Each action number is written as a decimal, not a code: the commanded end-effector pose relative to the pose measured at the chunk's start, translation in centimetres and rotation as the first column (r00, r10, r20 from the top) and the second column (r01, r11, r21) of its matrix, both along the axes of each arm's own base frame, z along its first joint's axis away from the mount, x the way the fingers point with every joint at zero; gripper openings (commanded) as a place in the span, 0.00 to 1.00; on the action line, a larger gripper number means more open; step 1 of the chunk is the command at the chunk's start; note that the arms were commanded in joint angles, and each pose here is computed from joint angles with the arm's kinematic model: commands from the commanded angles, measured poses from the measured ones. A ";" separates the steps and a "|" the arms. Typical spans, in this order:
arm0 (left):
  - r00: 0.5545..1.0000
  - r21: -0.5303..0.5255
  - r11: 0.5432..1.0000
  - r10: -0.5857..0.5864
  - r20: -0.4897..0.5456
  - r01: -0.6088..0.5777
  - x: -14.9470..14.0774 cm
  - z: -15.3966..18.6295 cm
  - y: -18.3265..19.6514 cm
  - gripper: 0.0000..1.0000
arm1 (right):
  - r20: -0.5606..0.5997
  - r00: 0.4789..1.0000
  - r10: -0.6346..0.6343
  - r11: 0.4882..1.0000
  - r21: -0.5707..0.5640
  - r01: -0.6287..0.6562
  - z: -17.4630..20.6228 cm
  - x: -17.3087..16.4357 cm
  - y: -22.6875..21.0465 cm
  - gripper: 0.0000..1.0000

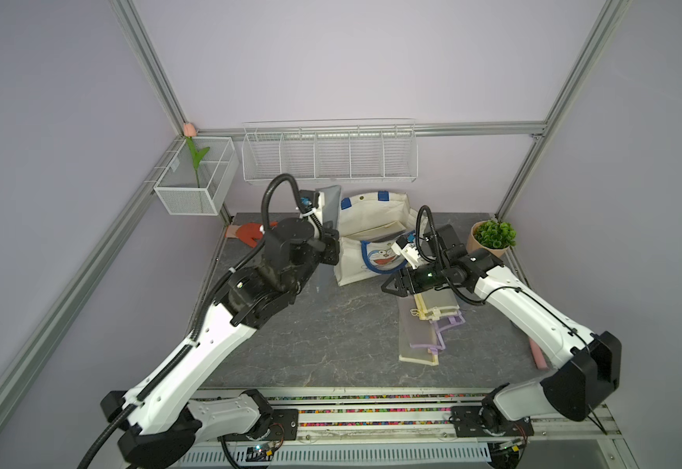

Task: Put the pencil pouch into the canvas bag
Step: Place the pencil pouch in the canvas bag, then move the pencil pouches to the center of the board.

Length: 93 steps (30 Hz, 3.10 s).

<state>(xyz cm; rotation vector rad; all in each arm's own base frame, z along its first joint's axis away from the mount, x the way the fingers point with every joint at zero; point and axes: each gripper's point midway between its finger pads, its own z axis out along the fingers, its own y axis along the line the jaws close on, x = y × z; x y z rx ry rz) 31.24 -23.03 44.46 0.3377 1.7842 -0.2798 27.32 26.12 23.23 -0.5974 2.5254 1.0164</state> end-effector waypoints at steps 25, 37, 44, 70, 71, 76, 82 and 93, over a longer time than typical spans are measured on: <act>0.974 0.724 0.683 -0.213 0.071 0.096 18.5 -12.5 -15.0 0.00 | -0.043 0.984 -0.173 0.985 -0.005 0.173 0.3 1.0 -5.9 0.75; 0.970 0.703 0.688 -0.244 -0.011 0.181 18.4 -15.9 -15.7 0.00 | -0.037 0.981 -0.192 0.981 -0.005 0.192 0.4 1.4 -6.5 0.75; 0.968 0.694 0.689 -0.246 -0.045 0.207 18.1 -17.0 -15.7 0.00 | -0.031 0.980 -0.196 0.981 0.001 0.196 0.7 1.5 -6.6 0.74; 0.969 0.445 0.873 -0.243 0.048 0.197 12.2 -5.5 -14.7 0.55 | 0.012 0.966 -0.259 0.965 -0.039 0.260 0.1 3.0 -8.9 0.74; 0.970 0.419 0.885 -0.240 0.041 0.202 11.4 -5.2 -14.6 0.57 | 0.010 0.963 -0.269 0.962 -0.050 0.269 -0.3 3.3 -9.3 0.74; 0.978 0.282 0.937 -0.198 -0.061 0.207 7.3 -6.8 -13.9 0.64 | -0.020 0.936 -0.350 0.931 -0.113 0.346 -3.2 5.4 -12.4 0.74; 0.945 -0.022 0.961 -0.274 -0.179 0.275 1.3 -9.5 -12.8 0.68 | -0.090 0.910 -0.405 0.907 -0.166 0.387 -8.1 7.1 -14.6 0.74; 0.873 -0.289 0.919 -0.358 -0.332 0.267 -5.5 -16.2 -11.6 0.70 | -0.273 0.870 -0.411 0.909 -0.195 0.368 -16.2 5.8 -13.8 0.73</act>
